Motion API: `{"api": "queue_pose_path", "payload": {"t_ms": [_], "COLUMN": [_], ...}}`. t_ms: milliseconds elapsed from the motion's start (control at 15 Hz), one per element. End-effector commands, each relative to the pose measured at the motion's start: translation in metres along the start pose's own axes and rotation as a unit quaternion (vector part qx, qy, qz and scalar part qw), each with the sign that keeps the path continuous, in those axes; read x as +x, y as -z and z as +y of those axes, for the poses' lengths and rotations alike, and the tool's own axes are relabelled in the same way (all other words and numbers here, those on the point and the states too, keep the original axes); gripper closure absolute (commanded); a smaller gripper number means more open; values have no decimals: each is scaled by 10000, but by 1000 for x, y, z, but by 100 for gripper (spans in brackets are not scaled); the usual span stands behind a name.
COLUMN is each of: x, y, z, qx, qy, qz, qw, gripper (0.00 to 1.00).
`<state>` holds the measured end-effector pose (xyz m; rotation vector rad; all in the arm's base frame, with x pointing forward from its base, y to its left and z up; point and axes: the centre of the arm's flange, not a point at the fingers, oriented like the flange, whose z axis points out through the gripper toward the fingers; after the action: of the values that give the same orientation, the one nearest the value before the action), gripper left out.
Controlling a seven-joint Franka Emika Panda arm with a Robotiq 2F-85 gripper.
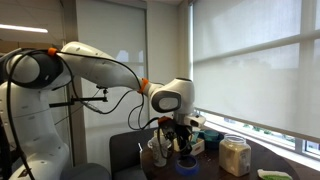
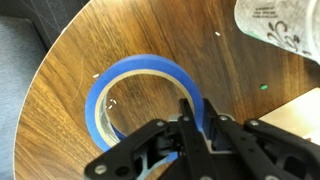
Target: Put the blue tape on the jar
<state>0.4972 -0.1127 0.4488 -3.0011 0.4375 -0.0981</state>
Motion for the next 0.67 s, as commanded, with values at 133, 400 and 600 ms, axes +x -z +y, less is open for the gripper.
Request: {"api": "queue_pose_path", "payload": {"t_ms": [133, 400, 600], "x": [34, 72, 99], "y": [64, 142, 184], "z": [-5, -19, -28], "qx": [-68, 135, -22], "qy": [239, 624, 554], "qz": [1243, 2137, 2160], "qw": [9919, 9748, 9748], "gripper": [95, 96, 96]}}
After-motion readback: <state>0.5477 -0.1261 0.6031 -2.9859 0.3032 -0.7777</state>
